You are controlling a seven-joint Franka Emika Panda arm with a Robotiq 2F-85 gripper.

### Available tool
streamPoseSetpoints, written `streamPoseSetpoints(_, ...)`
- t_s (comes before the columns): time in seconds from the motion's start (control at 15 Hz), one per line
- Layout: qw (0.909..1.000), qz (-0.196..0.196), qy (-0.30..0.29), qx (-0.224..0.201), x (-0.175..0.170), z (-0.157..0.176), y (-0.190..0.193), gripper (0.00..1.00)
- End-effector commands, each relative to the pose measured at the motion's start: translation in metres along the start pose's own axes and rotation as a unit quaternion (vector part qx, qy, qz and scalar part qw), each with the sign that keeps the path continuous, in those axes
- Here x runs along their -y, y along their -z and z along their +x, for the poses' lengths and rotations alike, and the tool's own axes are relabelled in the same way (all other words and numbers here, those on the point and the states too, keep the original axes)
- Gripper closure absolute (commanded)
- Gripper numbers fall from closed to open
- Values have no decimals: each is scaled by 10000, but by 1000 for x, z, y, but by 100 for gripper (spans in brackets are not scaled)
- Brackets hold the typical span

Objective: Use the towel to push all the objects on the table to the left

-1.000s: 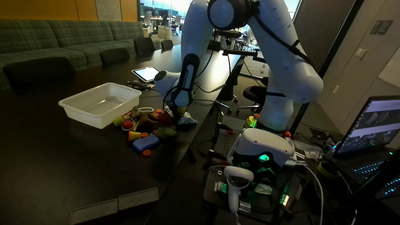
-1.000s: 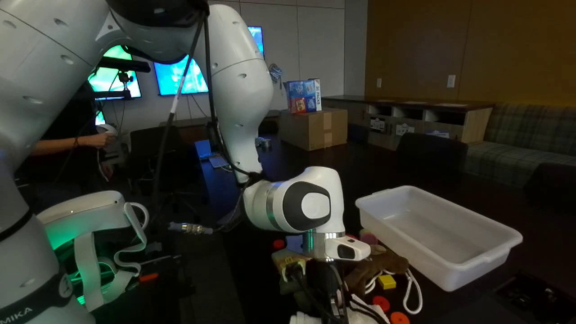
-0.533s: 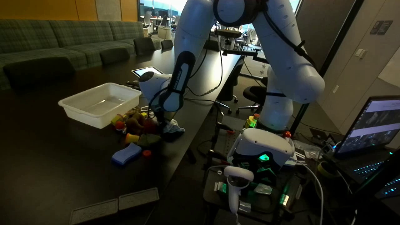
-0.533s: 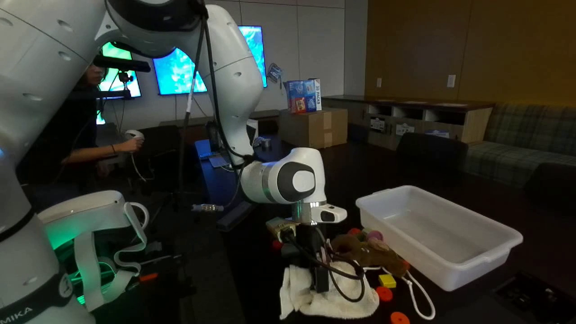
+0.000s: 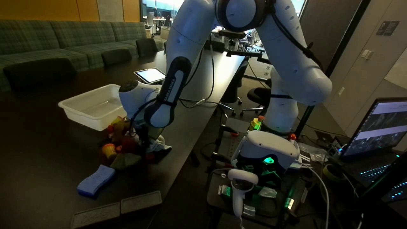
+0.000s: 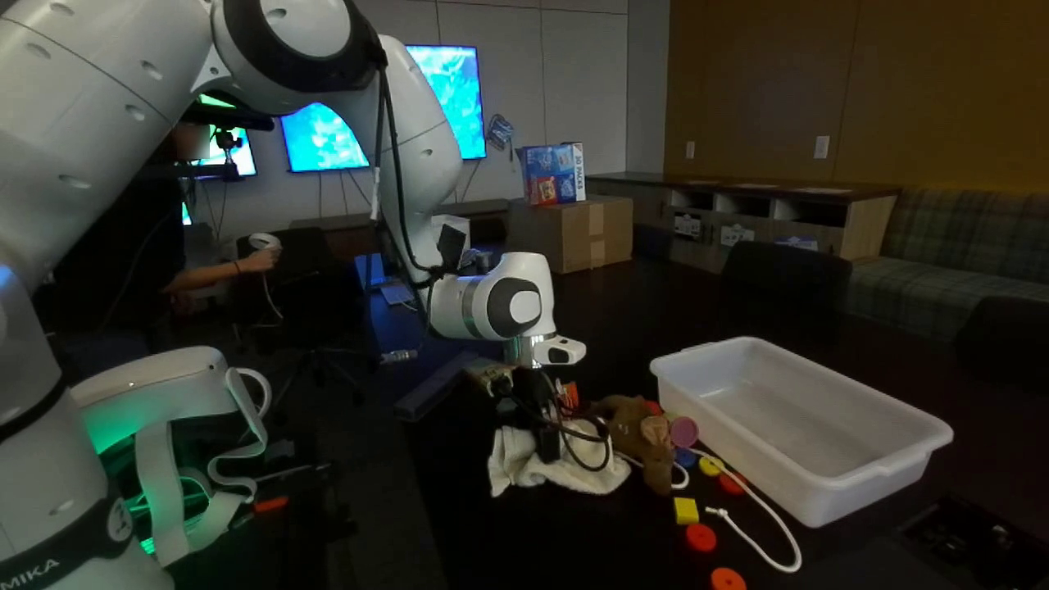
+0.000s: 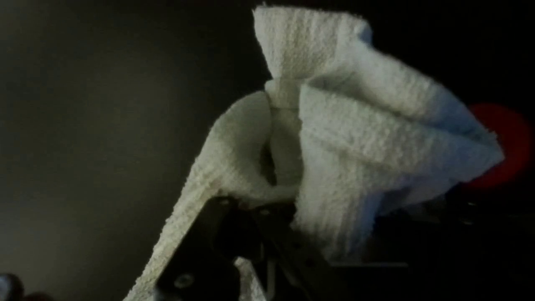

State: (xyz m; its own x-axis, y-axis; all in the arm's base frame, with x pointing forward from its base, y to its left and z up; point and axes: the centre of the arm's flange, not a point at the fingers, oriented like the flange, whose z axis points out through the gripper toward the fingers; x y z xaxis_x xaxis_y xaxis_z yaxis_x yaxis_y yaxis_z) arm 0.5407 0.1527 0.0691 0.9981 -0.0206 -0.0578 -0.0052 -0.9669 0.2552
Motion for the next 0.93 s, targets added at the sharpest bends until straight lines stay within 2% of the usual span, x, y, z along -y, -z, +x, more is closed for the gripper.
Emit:
streamPoseSetpoints(0.0,9994,315,143,39,68,3,12,97)
streamPoseSetpoints(0.27,9962,816,298,3,134,-9,42,97)
streamPoseSetpoints(0.53,9897,1381,375,-12,180,-19,79,97)
streamPoseSetpoints(0.73,9855,1655,356,-144,189,-19,109,97)
streamPoseSetpoints(0.87,9837,1740,353,-281,175,-15,128,97)
